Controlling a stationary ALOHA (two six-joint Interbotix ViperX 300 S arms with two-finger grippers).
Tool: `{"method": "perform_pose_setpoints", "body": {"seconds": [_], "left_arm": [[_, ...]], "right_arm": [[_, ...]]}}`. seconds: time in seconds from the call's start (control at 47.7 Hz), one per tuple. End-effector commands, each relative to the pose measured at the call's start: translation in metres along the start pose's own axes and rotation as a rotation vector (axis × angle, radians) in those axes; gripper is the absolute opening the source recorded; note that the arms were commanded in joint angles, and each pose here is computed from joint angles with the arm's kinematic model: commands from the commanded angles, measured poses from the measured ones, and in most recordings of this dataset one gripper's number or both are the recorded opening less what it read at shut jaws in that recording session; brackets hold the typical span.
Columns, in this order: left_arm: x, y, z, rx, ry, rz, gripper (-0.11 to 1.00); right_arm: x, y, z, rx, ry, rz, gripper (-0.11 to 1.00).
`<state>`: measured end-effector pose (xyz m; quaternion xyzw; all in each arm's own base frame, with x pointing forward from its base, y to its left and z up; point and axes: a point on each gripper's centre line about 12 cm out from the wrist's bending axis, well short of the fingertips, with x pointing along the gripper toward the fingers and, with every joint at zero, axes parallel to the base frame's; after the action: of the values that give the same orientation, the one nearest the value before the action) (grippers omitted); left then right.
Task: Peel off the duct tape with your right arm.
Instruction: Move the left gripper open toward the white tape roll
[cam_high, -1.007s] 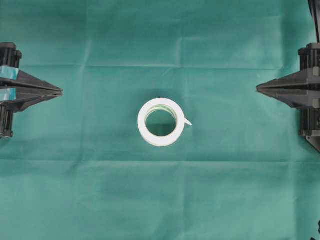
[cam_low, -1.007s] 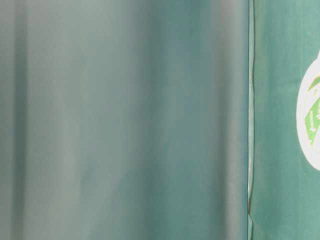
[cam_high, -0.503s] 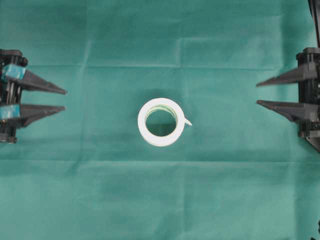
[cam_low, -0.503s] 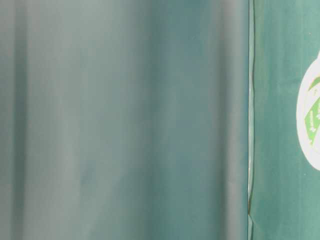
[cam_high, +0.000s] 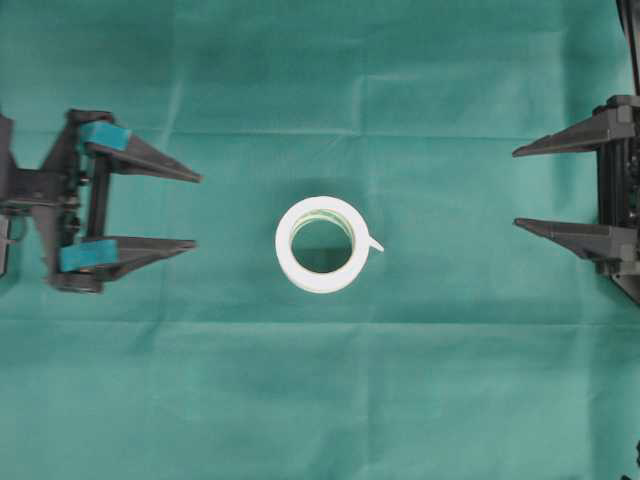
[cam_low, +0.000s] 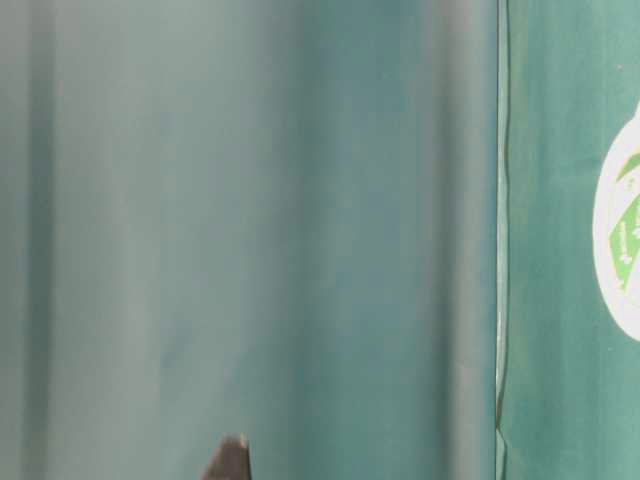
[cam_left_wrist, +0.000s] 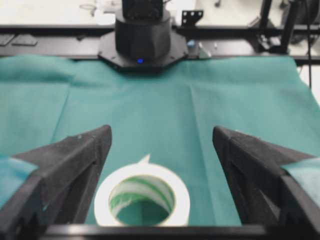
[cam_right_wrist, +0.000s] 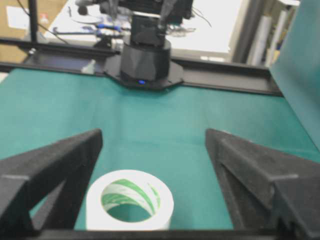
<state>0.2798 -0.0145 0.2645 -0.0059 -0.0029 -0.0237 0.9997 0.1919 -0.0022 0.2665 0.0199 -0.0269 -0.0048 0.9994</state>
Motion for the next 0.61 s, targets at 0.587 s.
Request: {"method": "perform_pose_setpoints", "body": {"seconds": [0.587], "left_arm": [[0.117,-0.002,0.010,-0.001,-0.020,-0.002,0.95]], "right_arm": [[0.001,0.000,0.006,0.002,-0.031,0.001,0.76]]}}
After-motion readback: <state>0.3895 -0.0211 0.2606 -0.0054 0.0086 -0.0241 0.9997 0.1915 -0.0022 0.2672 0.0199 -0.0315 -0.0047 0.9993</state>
